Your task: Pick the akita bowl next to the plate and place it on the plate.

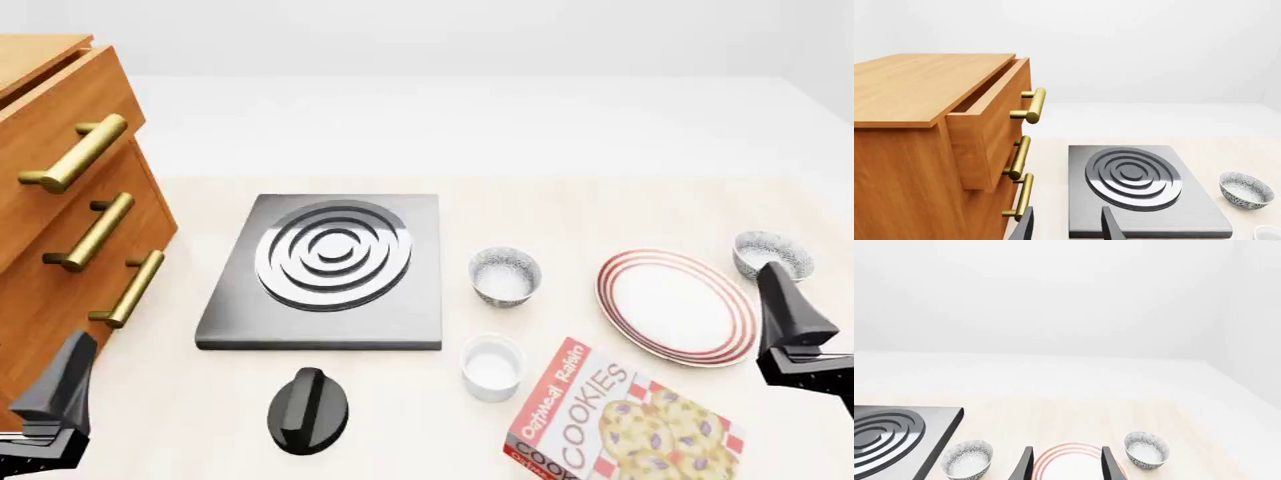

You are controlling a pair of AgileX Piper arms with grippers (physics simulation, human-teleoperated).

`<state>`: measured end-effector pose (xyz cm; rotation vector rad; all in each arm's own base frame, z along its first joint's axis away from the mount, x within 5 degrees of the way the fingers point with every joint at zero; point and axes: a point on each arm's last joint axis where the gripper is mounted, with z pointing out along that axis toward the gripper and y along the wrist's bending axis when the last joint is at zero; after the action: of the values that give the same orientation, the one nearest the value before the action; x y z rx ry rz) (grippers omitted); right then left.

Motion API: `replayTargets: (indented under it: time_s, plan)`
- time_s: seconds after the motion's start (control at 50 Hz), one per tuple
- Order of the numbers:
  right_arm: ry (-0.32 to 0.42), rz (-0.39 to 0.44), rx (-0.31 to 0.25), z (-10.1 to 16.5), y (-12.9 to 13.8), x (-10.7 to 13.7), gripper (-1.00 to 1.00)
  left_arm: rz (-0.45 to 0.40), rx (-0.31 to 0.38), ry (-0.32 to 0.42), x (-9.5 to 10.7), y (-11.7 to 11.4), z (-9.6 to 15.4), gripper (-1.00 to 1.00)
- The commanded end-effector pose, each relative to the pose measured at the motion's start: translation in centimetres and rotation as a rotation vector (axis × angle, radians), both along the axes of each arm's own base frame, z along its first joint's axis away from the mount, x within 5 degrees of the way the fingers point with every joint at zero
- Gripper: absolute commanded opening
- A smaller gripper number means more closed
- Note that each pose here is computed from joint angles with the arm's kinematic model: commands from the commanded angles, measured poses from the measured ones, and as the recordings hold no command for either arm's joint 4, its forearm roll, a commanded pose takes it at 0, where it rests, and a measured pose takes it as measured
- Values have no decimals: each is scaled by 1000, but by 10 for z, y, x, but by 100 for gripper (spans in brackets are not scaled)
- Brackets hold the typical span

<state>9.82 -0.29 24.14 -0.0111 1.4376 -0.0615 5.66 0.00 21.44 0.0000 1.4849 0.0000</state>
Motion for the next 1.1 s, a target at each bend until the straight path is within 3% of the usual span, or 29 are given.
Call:
replayTargets:
  time_s: [0.02,1.1]
  plan:
    - [-1,-6,-7,4,-1,13,100,0,0,0,0,0,0,100]
    - [31,-41,-51,-2,-8,67,100,0,0,0,0,0,0,100]
